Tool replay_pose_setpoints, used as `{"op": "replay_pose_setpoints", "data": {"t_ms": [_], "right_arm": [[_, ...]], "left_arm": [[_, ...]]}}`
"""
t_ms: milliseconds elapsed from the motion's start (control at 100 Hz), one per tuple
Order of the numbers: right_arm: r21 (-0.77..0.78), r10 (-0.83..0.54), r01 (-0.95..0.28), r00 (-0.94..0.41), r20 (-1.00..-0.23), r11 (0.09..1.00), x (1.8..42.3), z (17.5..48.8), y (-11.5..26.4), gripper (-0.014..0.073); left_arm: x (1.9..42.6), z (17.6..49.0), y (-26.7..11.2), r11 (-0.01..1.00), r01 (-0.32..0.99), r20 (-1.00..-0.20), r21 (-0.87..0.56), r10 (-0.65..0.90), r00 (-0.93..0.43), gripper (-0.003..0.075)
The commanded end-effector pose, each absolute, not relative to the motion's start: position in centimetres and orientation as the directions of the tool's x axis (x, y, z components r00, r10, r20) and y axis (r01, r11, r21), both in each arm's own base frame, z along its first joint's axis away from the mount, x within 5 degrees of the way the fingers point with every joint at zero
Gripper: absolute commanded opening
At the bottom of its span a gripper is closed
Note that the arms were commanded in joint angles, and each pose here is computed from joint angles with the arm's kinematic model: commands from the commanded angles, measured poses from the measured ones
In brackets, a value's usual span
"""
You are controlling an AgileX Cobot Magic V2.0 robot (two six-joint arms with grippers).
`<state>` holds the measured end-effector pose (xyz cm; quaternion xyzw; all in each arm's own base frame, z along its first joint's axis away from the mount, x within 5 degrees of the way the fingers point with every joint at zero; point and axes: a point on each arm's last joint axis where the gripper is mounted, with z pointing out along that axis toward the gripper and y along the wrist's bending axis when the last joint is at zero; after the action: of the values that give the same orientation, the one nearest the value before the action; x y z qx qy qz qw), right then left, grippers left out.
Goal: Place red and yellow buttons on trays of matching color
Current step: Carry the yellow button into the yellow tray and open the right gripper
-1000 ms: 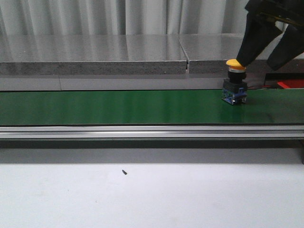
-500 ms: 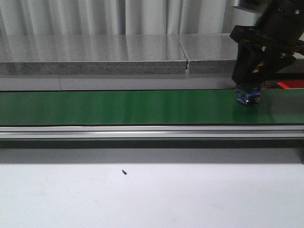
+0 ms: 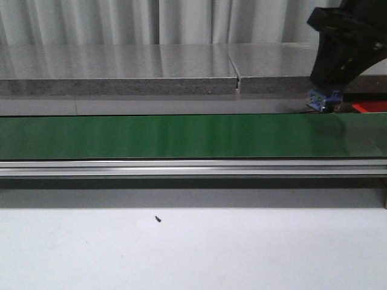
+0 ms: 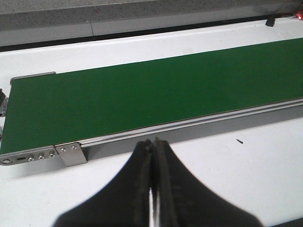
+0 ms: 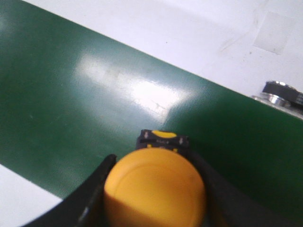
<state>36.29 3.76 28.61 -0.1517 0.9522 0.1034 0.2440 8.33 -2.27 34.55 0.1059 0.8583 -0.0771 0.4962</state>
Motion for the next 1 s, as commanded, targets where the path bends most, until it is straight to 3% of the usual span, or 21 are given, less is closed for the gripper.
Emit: {"op": "replay_pose_setpoints", "data": {"t_ms": [0, 300, 680, 990], "right_arm": [[0.092, -0.21, -0.317, -0.792, -0.574, 0.944, 34.5, 31.8, 2.7, 0.0244], [0.05, -0.047, -0.083, -0.868, -0.494, 0.995, 29.9, 32.0, -3.4, 0.0244], [0.033, 0.198, 0.21, -0.84, -0.505, 0.977, 27.0, 32.2, -10.0, 0.0244], [0.042, 0.242, 0.255, -0.833, -0.497, 0.966, 28.2, 30.5, -11.5, 0.0244]], "left_arm": [[8.5, 35.9, -2.4, 0.965, 0.258, -0.911, -0.037, 0.073, -0.406, -0.0019], [8.5, 35.9, -2.4, 0.965, 0.258, -0.911, -0.037, 0.073, -0.406, -0.0019], [8.5, 35.9, -2.4, 0.965, 0.258, -0.911, -0.037, 0.073, -0.406, -0.0019], [8.5, 35.9, -2.4, 0.965, 0.258, -0.911, -0.037, 0.073, -0.406, -0.0019]]}}
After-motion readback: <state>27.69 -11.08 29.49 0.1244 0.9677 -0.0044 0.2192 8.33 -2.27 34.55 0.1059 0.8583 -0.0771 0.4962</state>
